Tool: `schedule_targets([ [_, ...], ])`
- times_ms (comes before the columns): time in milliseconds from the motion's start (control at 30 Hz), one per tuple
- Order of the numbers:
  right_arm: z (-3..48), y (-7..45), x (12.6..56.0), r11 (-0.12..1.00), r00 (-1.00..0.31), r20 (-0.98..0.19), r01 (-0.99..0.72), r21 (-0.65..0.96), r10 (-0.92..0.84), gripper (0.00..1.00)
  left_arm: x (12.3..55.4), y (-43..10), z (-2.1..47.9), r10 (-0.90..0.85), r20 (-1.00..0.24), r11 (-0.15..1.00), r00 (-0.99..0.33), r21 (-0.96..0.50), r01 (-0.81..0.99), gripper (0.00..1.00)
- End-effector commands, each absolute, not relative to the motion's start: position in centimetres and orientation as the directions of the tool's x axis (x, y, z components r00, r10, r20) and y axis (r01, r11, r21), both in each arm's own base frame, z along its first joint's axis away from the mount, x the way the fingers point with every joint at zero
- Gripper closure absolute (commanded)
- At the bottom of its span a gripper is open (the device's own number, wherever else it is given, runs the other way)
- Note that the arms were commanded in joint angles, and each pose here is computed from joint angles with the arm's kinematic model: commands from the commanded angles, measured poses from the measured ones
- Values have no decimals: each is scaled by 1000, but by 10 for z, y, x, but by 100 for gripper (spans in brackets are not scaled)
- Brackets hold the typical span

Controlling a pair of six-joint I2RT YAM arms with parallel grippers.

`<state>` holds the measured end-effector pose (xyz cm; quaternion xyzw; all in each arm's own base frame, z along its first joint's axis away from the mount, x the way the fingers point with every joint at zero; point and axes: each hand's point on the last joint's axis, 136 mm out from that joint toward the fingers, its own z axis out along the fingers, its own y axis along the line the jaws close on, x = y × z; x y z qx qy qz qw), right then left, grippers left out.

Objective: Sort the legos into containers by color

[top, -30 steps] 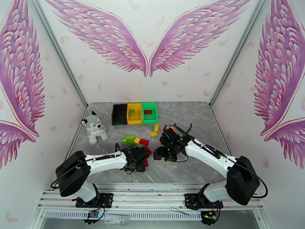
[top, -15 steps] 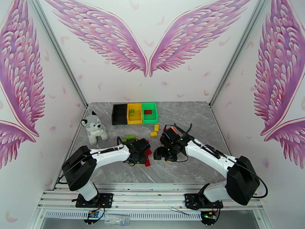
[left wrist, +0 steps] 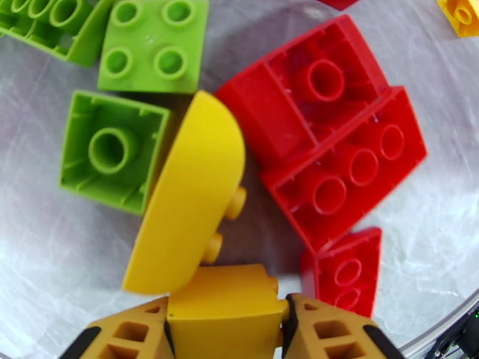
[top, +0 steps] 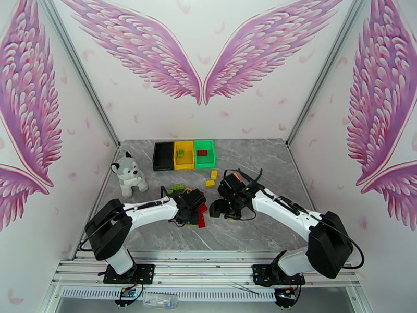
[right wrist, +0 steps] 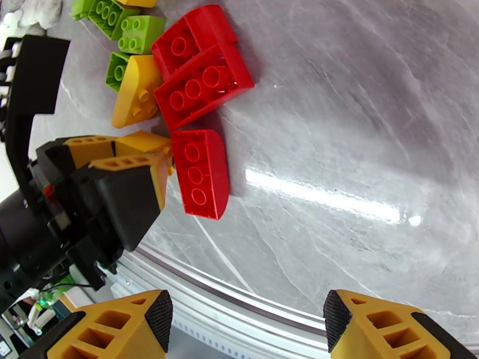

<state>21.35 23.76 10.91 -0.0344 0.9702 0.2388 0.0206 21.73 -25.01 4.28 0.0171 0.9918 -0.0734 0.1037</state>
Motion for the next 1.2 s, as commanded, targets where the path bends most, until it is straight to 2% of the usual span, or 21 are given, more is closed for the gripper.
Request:
schedule_targets([
  [0, 120, 243, 223, 882, -994, -84, -102, 460, -71, 27, 219, -255, 83, -10, -249, 968, -968, -246, 53, 59],
  [200, 149, 273, 241, 811, -988, -127, -149, 566, -93, 27, 241, -229, 126, -171, -294, 918, -940, -394, -44, 59],
  [367, 177, 307, 265, 707, -985, -148, -165, 688, -85, 27, 287, -186, 164, -351, -356, 863, -866, -481, -152, 57],
  [567, 198, 329, 300, 608, -991, -126, -121, 784, -34, 28, 348, -140, 193, -474, -415, 830, -776, -506, -236, 58],
  [800, 209, 331, 331, 576, -992, -126, -96, 812, 12, 28, 420, -108, 219, -525, -492, 825, -694, -495, -273, 58],
  [1167, 208, 318, 356, 567, -992, -108, -50, 822, 69, 27, 520, -83, 208, -531, -526, 837, -664, -449, -313, 58],
])
